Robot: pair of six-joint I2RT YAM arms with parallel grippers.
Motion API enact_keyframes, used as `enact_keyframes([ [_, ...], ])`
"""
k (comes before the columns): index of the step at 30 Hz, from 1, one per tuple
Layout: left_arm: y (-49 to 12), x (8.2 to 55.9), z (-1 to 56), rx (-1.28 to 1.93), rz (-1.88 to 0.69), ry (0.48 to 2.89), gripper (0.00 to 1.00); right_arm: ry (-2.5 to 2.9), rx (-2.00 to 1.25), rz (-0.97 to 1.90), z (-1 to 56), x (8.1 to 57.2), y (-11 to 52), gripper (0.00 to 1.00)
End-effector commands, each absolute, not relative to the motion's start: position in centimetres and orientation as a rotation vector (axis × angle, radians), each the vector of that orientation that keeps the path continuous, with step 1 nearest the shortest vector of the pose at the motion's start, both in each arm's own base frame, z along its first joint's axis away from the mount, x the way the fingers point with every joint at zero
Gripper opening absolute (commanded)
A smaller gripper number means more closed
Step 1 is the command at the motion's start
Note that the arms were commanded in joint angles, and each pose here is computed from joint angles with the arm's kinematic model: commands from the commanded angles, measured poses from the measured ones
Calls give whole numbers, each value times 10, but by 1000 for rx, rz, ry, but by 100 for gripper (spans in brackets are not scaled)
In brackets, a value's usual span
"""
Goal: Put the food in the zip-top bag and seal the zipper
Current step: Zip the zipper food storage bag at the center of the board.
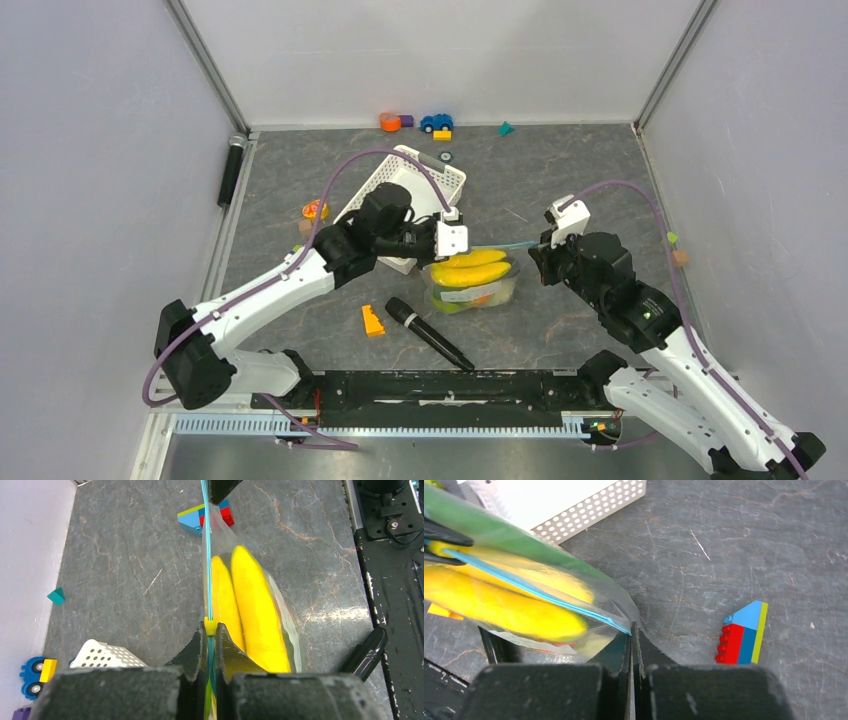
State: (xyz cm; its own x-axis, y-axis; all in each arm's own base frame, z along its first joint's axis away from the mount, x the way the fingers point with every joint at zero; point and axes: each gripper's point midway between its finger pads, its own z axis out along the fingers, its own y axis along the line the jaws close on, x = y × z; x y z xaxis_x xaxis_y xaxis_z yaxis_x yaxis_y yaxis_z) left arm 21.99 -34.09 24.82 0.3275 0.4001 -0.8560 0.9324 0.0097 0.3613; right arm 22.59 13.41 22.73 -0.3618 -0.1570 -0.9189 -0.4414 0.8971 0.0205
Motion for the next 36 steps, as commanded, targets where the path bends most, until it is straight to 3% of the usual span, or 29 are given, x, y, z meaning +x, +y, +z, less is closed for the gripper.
enact_keyframes([
  [1,-317,235,266,1529,-514,1236,2,2058,-193,-106,202,229,56,0],
  [12,-310,247,257,1532,-426,1281,2,2066,-49,-325,203,232,23,0],
  [14,-313,244,259,1534,-453,1274,2,2053,-172,-261,203,236,38,0],
  [16,-317,238,262,1538,-503,1250,2,1961,-401,-14,212,240,83,2],
  [17,-319,234,264,1539,-528,1237,2,1884,-498,96,222,239,105,12],
  [18,-321,233,268,1526,-543,1229,2,1799,-580,208,235,235,125,31],
  [21,-325,230,281,1459,-589,1208,2,1547,-740,422,278,219,166,57],
  [24,-328,218,290,1443,-663,1166,2,1275,-895,575,306,194,197,98],
  [29,-330,208,292,1463,-713,1134,2,1090,-1085,678,319,173,224,98],
  [36,-331,208,289,1481,-723,1150,2,1266,-1158,656,290,210,241,96],
])
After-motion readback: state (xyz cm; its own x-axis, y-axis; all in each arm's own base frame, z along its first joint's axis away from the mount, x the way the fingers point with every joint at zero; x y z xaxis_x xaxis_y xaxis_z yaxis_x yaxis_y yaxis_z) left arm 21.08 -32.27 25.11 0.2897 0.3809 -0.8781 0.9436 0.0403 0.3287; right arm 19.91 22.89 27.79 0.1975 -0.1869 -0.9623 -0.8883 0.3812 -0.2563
